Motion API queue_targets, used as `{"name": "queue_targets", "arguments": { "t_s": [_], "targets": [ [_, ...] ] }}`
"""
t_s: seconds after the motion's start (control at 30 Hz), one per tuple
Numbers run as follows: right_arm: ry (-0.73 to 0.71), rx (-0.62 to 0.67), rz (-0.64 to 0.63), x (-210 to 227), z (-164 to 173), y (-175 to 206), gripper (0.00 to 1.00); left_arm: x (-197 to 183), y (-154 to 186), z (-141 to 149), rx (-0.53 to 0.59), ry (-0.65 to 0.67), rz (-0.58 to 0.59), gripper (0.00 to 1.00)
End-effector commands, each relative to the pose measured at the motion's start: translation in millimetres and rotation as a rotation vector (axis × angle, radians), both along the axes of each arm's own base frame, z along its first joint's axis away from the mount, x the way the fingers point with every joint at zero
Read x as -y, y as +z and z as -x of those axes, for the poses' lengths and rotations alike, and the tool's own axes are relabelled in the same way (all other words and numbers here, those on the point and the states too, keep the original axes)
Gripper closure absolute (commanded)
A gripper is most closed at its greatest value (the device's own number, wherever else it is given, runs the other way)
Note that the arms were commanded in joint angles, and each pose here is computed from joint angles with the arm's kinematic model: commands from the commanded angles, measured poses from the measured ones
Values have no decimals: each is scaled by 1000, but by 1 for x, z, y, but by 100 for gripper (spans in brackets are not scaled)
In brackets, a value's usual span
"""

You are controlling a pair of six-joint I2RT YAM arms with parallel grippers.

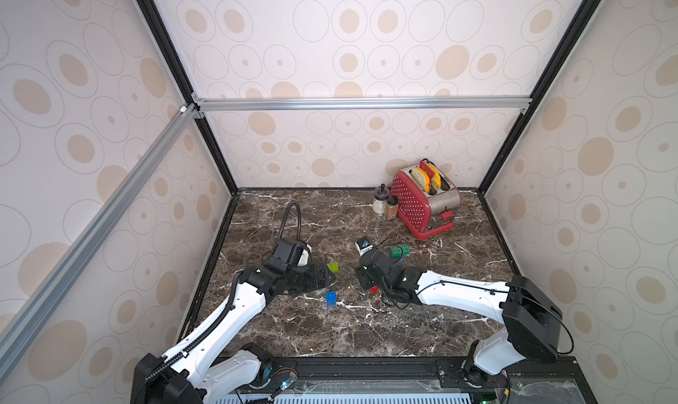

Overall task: Assemble the letter f with lego
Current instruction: Place the lego brick at the center of the board, then pick up the lego brick from the center of the board.

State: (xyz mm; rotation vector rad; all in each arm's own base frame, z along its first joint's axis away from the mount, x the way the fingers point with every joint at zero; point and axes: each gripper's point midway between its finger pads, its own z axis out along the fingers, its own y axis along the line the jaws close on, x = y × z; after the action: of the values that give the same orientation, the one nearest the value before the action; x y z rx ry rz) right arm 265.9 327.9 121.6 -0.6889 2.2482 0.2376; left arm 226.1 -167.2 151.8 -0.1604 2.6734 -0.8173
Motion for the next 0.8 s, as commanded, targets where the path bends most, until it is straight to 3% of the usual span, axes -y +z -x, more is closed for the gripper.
{"name": "queue_targets", "arguments": {
  "t_s": [0.0, 0.33, 0.77],
  "targets": [
    [37, -266, 196, 28, 22, -45, 45, -4, 13, 0, 16, -26, 10, 10],
    [54, -488, 297, 34, 30, -89, 43, -2, 5, -3, 9, -41, 28, 10],
    [55, -530, 313, 31, 18, -94, 43, -5, 1, -4, 4, -33, 34, 10]
  ]
}}
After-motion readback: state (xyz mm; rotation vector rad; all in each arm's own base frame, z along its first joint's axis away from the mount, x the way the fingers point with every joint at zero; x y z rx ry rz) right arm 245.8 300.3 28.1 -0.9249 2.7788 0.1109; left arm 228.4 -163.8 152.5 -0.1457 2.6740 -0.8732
